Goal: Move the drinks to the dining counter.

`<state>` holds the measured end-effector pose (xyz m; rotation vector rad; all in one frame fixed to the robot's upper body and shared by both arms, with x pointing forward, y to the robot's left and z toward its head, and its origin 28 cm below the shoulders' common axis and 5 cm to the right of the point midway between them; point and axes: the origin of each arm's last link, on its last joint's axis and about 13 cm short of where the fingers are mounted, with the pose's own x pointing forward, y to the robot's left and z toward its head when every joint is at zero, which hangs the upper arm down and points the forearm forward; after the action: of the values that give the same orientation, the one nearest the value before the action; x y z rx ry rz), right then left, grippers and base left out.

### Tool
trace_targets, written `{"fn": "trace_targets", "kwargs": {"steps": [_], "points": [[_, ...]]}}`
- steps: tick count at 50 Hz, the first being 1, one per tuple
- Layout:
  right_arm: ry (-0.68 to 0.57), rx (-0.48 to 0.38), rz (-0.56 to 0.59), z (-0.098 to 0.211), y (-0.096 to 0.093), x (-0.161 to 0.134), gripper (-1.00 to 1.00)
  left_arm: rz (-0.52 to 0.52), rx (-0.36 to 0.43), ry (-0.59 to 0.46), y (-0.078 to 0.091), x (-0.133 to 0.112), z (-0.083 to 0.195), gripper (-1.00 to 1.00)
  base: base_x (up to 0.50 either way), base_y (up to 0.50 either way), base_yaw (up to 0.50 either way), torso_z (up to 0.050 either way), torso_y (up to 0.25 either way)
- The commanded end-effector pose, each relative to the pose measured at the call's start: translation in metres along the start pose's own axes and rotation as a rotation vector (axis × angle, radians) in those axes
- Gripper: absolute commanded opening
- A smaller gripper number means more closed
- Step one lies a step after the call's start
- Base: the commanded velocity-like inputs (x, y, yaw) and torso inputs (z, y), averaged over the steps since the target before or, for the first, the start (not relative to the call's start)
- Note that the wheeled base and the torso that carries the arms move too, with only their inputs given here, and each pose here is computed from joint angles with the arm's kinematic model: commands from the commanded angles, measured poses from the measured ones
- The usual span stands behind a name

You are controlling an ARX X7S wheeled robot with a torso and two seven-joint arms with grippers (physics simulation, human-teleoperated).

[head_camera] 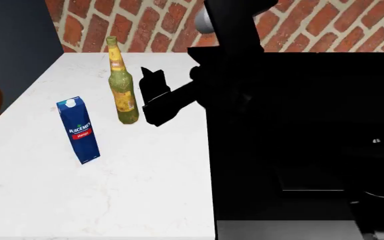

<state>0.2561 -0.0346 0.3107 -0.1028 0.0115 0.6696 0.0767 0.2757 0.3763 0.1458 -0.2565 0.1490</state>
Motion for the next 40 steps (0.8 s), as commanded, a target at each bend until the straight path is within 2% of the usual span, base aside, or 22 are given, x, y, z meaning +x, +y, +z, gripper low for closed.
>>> {"fn": "trace_targets", "kwargs": {"steps": [1, 17, 40], "points": [[0.009, -0.012, 0.077, 0.0, 0.013, 0.0, 1.0, 0.005, -0.005, -0.008, 0.001, -0.001, 0.001, -1.0, 0.0, 0.0, 0.0, 0.0, 0.0], [0.009, 0.011, 0.177, -0.01, 0.03, 0.015, 1.0, 0.012, -0.001, -0.008, 0.003, -0.002, 0.001, -1.0, 0.0, 0.0, 0.0, 0.0, 0.001], [0.024, 0.06, 0.252, -0.024, 0.035, 0.05, 1.0, 0.016, -0.004, 0.007, 0.004, 0.0, -0.003, -1.0, 0.0, 0.0, 0.0, 0.0, 0.0]]}}
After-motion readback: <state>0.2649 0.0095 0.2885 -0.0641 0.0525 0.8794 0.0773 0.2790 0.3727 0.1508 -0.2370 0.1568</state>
